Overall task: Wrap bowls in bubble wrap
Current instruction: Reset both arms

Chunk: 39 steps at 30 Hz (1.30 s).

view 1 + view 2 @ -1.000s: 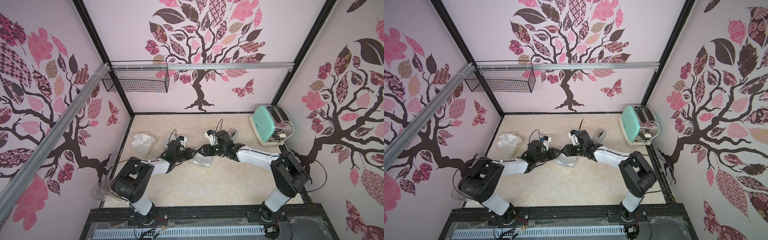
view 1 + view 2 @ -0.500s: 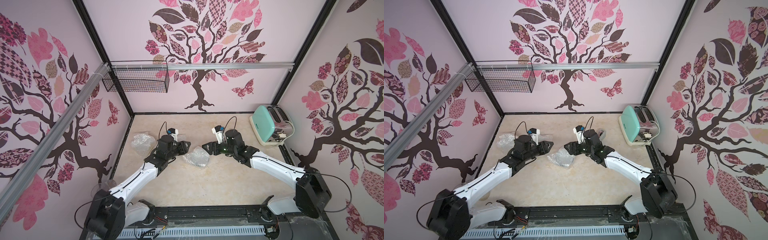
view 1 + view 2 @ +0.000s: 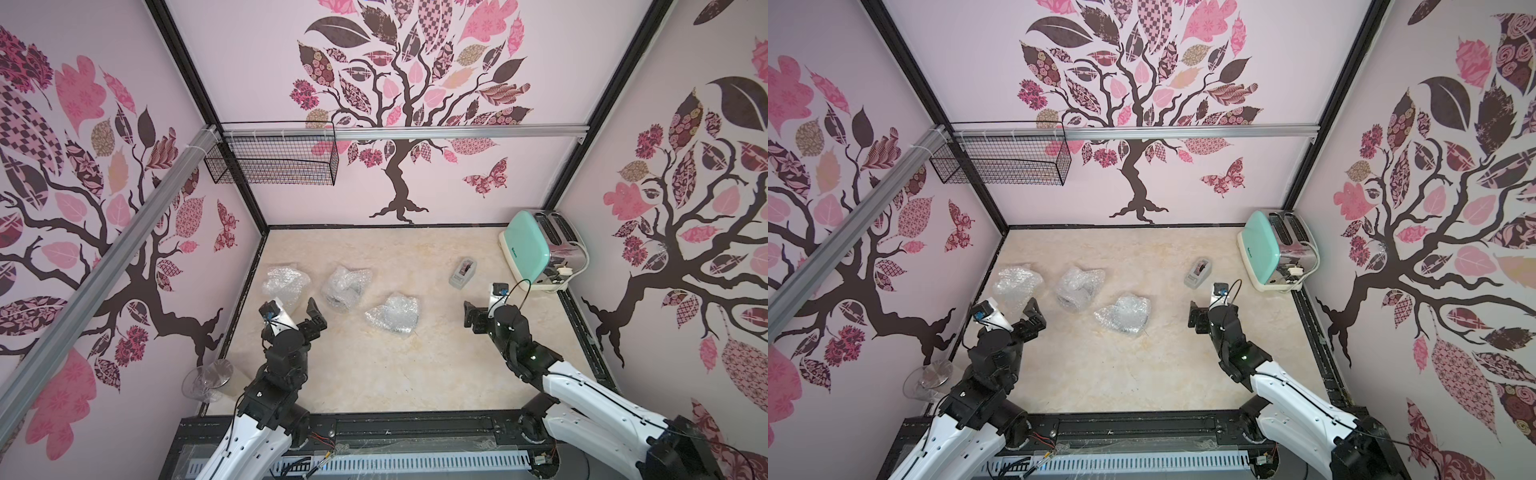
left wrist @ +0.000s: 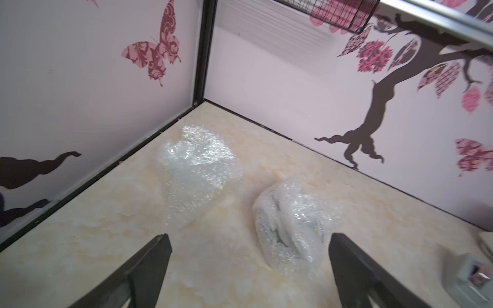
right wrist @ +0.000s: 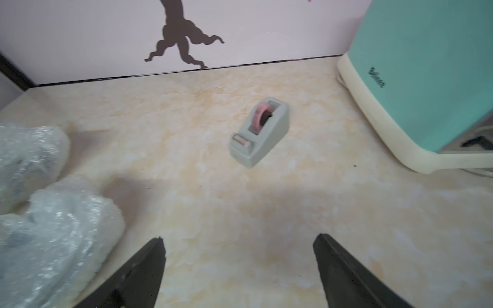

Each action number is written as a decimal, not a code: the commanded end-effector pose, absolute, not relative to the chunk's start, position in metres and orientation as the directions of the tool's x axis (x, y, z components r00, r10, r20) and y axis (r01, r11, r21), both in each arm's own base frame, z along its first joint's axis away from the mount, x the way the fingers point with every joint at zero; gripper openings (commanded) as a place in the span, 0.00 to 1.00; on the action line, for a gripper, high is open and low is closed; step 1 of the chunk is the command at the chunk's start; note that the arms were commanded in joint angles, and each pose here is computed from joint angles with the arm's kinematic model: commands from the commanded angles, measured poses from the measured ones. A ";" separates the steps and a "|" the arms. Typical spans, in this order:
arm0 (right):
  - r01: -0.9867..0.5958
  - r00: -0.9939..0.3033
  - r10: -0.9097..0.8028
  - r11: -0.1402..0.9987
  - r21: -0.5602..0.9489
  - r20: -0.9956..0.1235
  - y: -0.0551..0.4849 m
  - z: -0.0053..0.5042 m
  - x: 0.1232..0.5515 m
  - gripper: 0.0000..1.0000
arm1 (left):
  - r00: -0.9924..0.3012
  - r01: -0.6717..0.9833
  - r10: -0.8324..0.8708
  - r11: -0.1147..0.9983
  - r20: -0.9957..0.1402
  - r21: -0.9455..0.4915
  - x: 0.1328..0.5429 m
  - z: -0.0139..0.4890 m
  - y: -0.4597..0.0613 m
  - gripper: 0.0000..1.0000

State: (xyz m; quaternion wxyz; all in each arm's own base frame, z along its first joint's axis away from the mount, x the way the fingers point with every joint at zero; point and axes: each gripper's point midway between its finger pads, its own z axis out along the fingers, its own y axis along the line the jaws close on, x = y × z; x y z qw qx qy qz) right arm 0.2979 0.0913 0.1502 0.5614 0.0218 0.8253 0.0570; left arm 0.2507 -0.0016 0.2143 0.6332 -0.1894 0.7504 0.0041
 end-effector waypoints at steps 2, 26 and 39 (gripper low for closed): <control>0.200 -0.171 0.095 0.978 0.060 -0.981 0.035 0.173 0.308 0.93 | -0.121 -0.423 -0.054 0.906 -0.991 0.002 0.261 0.212 0.019 0.98; 0.262 -0.139 0.066 0.965 0.028 -0.988 -0.017 0.119 0.378 1.00 | -0.165 -0.167 -0.058 0.985 -0.985 -0.030 0.380 0.115 0.035 0.98; 0.230 -0.174 0.111 0.971 0.069 -0.979 -0.021 0.113 0.381 1.00 | -0.299 0.002 -0.034 0.999 -0.953 -0.037 0.401 0.102 0.012 0.98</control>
